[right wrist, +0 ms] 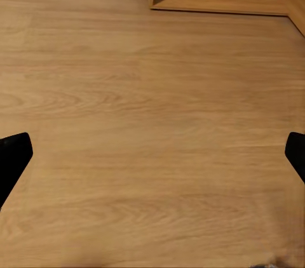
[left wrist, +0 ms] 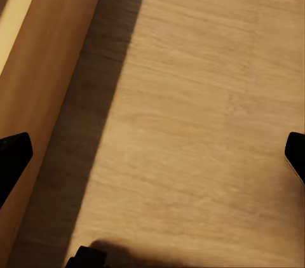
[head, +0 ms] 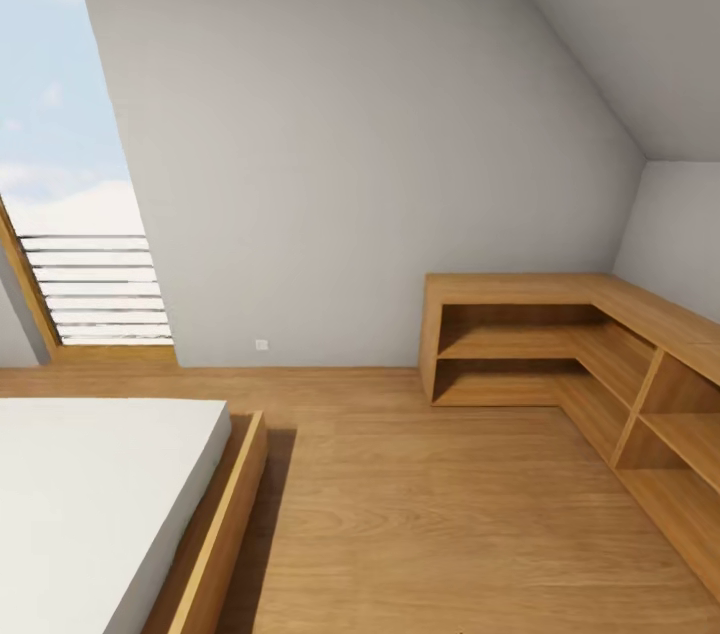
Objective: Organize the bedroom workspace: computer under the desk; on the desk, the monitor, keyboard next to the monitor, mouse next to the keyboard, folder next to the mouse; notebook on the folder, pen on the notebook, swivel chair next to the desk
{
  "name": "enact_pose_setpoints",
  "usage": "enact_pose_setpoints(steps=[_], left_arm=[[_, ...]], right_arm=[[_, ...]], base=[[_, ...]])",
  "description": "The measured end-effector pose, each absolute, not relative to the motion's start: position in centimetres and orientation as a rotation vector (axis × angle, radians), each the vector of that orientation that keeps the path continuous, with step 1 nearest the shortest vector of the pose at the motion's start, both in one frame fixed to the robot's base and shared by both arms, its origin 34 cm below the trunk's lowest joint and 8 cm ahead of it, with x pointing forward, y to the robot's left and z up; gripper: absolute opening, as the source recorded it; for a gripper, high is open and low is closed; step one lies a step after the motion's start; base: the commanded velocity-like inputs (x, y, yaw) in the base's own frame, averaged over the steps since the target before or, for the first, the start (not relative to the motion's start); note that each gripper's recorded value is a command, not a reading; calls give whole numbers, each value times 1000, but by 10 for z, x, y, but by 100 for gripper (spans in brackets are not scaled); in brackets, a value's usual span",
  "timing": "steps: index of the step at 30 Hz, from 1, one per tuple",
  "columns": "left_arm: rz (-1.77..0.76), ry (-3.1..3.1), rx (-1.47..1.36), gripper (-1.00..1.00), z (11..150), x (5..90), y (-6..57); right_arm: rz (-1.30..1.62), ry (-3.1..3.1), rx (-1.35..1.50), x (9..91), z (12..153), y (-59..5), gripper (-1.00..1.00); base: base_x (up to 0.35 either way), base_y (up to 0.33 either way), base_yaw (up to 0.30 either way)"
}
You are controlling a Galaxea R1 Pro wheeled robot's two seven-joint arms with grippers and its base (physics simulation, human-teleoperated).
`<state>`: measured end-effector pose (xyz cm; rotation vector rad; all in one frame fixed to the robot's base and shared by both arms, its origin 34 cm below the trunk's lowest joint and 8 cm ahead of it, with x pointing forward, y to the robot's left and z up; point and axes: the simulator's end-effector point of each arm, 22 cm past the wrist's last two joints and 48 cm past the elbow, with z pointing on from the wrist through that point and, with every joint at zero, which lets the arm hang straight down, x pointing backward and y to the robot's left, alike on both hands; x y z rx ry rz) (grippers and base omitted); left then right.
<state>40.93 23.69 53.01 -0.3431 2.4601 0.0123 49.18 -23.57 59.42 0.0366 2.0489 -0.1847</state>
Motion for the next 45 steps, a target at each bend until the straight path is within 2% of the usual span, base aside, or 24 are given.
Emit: enact_pose_setpoints(steps=[45], left_arm=[[14, 2479, -344, 100, 525, 401, 236]], right_arm=[[-197, 2049, 35, 492, 594, -243, 100]], base=[[334, 0, 0]])
